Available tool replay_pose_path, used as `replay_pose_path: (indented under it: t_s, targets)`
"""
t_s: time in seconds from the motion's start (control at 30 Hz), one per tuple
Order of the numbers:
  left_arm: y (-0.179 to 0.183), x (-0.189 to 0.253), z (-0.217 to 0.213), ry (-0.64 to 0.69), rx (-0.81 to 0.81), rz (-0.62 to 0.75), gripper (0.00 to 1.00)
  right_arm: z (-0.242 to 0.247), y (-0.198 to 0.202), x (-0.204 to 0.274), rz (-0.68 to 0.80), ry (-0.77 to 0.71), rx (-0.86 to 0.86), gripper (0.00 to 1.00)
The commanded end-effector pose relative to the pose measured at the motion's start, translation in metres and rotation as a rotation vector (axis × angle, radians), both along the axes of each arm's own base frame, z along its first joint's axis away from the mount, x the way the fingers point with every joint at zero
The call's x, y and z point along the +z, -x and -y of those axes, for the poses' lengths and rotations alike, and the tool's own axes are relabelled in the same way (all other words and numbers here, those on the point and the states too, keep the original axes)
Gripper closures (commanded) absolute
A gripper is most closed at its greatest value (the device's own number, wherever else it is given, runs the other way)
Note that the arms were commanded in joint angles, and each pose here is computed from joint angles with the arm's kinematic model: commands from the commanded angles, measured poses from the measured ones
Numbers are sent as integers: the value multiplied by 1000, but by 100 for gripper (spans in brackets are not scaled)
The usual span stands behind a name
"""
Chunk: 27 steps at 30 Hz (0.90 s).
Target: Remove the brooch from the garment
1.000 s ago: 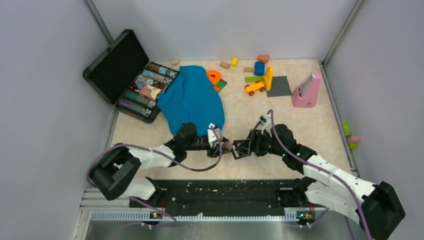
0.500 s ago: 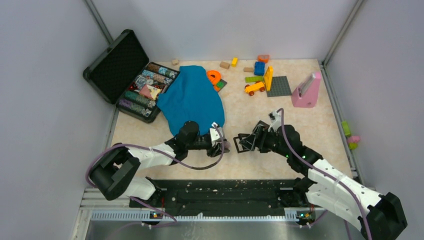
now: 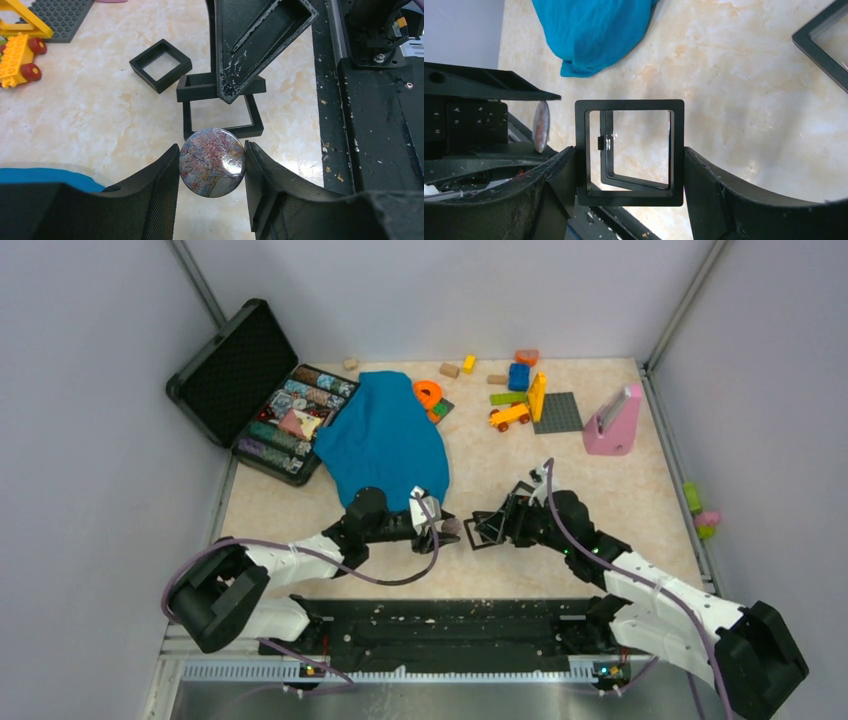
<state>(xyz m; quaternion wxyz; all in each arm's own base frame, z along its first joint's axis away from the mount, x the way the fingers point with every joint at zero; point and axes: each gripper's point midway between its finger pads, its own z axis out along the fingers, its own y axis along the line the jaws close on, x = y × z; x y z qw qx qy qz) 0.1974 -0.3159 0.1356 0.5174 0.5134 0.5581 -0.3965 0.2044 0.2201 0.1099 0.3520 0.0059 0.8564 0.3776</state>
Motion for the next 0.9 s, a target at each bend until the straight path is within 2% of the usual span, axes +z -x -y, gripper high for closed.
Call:
replay_pose_path:
  t_s: [0.0,0.67,0.77,0.87]
  targets:
    - [3,11,9,42,-41,3,67,-14,-8,13,62,-85,33,50]
    - [-6,-13,13,-49,-27,-65,68,-38,7,18,70,-164,119,51]
    - [-8,-19,13,-74,-21,-82,68,-38,7,20,70,-183,112,48]
    - [-11,-25,13,-99,-9,-98,68,-30,2,4,36,-135,53,45]
